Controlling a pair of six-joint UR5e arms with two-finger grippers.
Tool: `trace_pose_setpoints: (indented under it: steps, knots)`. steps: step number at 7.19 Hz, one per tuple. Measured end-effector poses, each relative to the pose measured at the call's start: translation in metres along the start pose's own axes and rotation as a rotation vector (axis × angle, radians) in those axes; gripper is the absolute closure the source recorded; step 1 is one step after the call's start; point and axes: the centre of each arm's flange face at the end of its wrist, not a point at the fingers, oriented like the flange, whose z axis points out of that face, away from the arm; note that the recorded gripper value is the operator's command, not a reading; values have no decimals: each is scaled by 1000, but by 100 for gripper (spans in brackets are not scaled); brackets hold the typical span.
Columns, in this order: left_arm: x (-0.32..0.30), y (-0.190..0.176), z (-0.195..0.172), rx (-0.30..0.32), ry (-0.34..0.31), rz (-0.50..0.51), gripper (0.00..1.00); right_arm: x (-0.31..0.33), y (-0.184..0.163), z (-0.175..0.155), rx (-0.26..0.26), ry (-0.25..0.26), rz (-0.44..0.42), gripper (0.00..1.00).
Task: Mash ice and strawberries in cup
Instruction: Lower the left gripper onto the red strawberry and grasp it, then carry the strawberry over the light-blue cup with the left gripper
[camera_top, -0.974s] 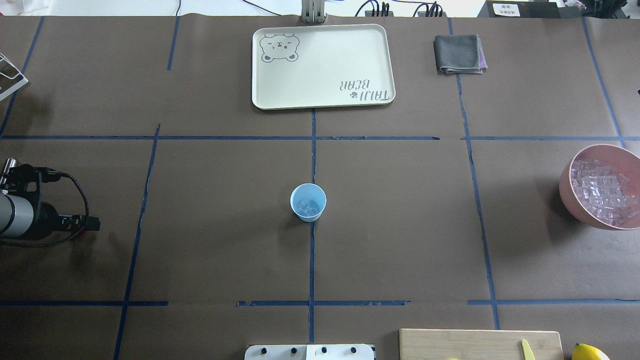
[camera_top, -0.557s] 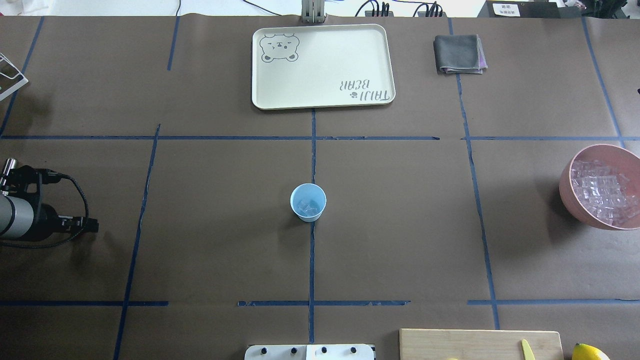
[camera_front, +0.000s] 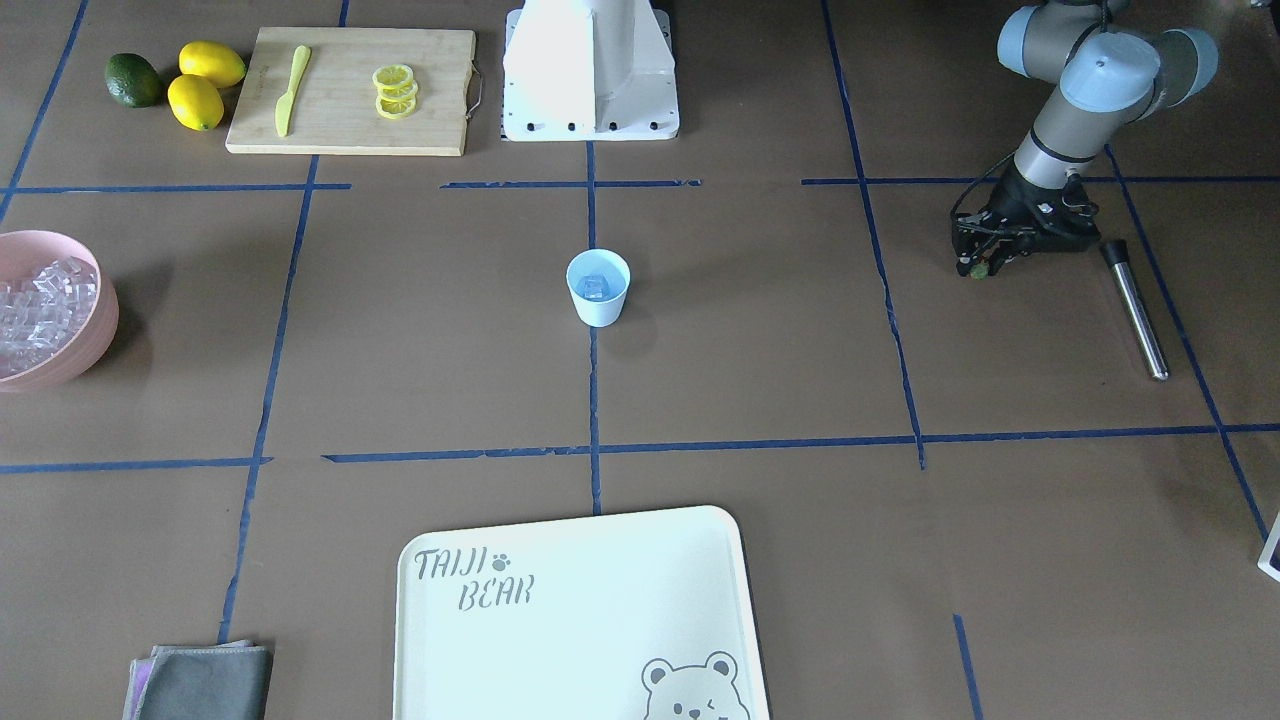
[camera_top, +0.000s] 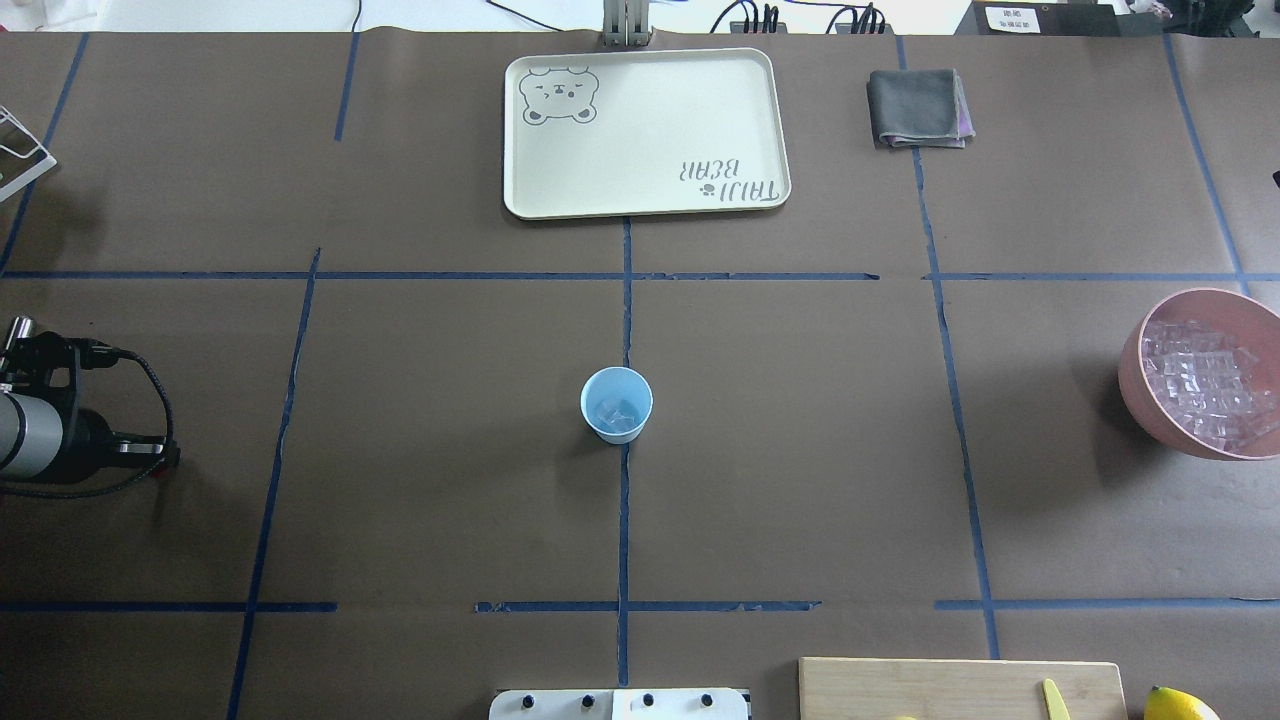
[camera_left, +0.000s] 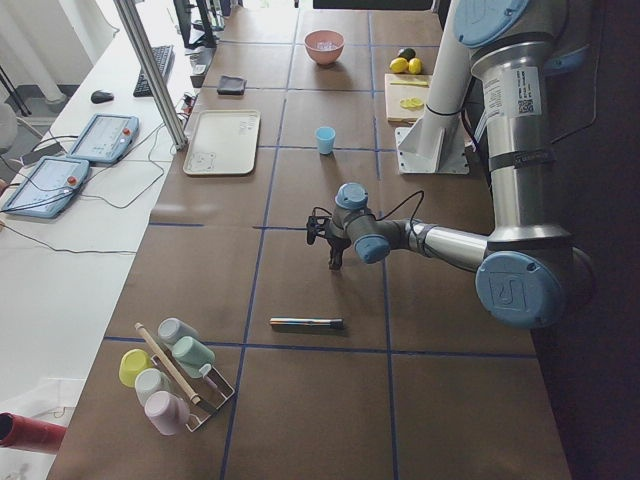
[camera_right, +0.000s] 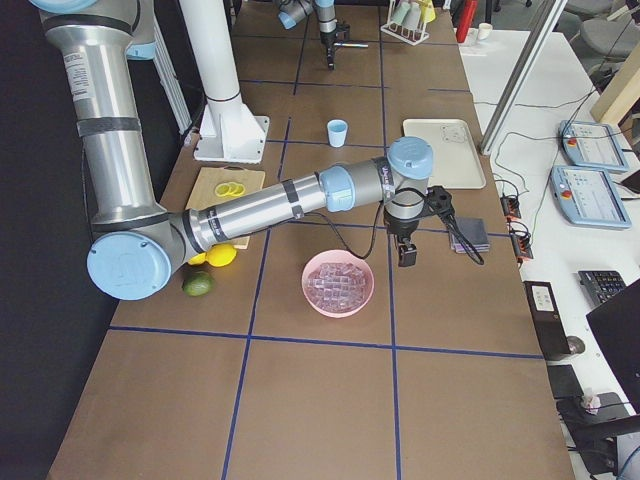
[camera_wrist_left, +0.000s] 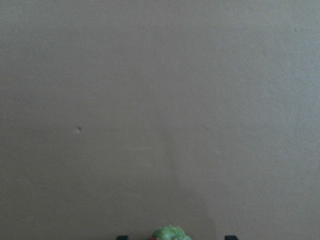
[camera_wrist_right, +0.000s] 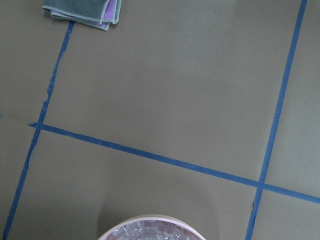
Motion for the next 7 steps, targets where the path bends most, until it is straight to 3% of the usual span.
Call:
trace_pose_setpoints:
  steps: [3,7]
  knots:
    - [42,-8,-59,-41,60,-15,100,9,11,8,-19,-12,16,1]
    - [230,-81,-146,-73,31,-99,100,87,47,33,-5,-59,7,0]
